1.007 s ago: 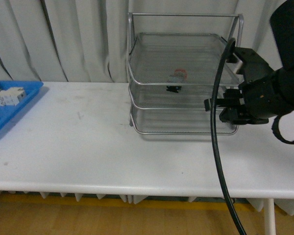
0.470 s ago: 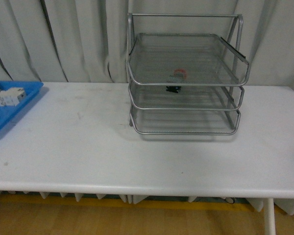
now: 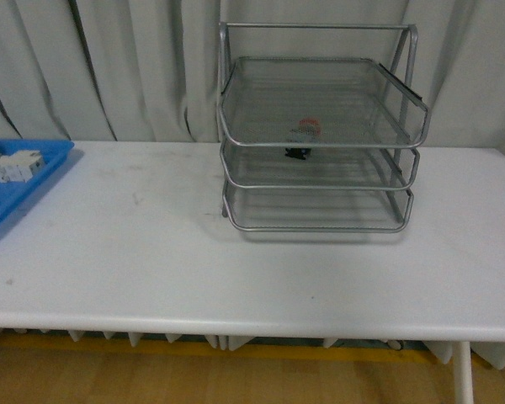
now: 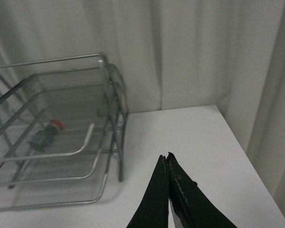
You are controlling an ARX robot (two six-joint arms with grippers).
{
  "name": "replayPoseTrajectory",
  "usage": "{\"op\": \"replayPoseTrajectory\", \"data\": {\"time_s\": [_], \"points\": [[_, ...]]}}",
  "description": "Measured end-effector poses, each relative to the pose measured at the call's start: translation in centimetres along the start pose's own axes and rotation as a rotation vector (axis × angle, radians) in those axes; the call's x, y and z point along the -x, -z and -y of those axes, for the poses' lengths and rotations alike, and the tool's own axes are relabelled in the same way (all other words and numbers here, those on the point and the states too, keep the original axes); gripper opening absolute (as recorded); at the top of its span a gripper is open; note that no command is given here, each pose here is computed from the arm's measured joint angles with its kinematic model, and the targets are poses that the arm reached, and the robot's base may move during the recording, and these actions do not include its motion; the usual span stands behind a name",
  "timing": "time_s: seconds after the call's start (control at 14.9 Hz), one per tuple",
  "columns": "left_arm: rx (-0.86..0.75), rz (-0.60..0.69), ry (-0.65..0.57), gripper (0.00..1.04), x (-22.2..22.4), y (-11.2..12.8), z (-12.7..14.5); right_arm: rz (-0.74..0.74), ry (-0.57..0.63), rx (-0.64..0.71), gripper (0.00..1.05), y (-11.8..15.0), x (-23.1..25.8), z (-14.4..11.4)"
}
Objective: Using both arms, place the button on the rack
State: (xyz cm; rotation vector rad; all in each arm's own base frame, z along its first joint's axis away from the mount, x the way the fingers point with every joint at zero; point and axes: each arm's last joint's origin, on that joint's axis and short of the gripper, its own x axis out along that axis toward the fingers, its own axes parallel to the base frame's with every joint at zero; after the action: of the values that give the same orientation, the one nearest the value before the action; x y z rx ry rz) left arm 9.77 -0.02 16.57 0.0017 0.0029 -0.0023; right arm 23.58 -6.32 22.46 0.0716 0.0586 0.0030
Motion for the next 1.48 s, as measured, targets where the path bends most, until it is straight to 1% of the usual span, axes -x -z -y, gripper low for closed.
{"op": "replayPoseTrajectory", "data": {"time_s": [0.07,0.13,0.34,0.4,0.47,0.67,1.07,1.14,1.21,1.34,1.48], "points": [[0.000,0.000,0.000,0.98,0.0,0.0,0.0,0.016,-0.016,0.034,0.02,0.7,2.0,-2.0],[0.000,0.000,0.000,0.98,0.0,0.0,0.0,0.022,-0.002,0.049,0.02,1.2,4.0,-3.5],[0.000,0.000,-0.001,0.98,0.0,0.0,0.0,0.027,0.006,0.064,0.02,2.3,7.3,-5.9],[0.000,0.000,0.000,0.98,0.0,0.0,0.0,0.049,-0.021,0.067,0.02,2.7,8.2,-6.3],[0.000,0.000,-0.001,0.98,0.0,0.0,0.0,0.069,-0.004,0.066,0.02,2.8,8.7,-6.2],[0.000,0.000,0.000,0.98,0.0,0.0,0.0,0.048,0.004,0.066,0.02,4.6,9.7,-6.1],[0.000,0.000,0.000,0.98,0.0,0.0,0.0,0.060,0.004,0.066,0.02,5.9,11.4,-6.0],[0.000,0.000,0.000,0.98,0.0,0.0,0.0,0.082,0.003,0.066,0.02,6.4,11.5,-5.9],[0.000,0.000,0.000,0.98,0.0,0.0,0.0,0.054,0.004,0.066,0.02,6.7,11.5,-5.9],[0.000,0.000,0.000,0.98,0.0,0.0,0.0,0.078,0.003,0.066,0.02,6.5,11.9,-5.9],[0.000,0.000,0.000,0.98,0.0,0.0,0.0,0.070,0.003,0.066,0.02,6.6,12.1,-5.9]]}}
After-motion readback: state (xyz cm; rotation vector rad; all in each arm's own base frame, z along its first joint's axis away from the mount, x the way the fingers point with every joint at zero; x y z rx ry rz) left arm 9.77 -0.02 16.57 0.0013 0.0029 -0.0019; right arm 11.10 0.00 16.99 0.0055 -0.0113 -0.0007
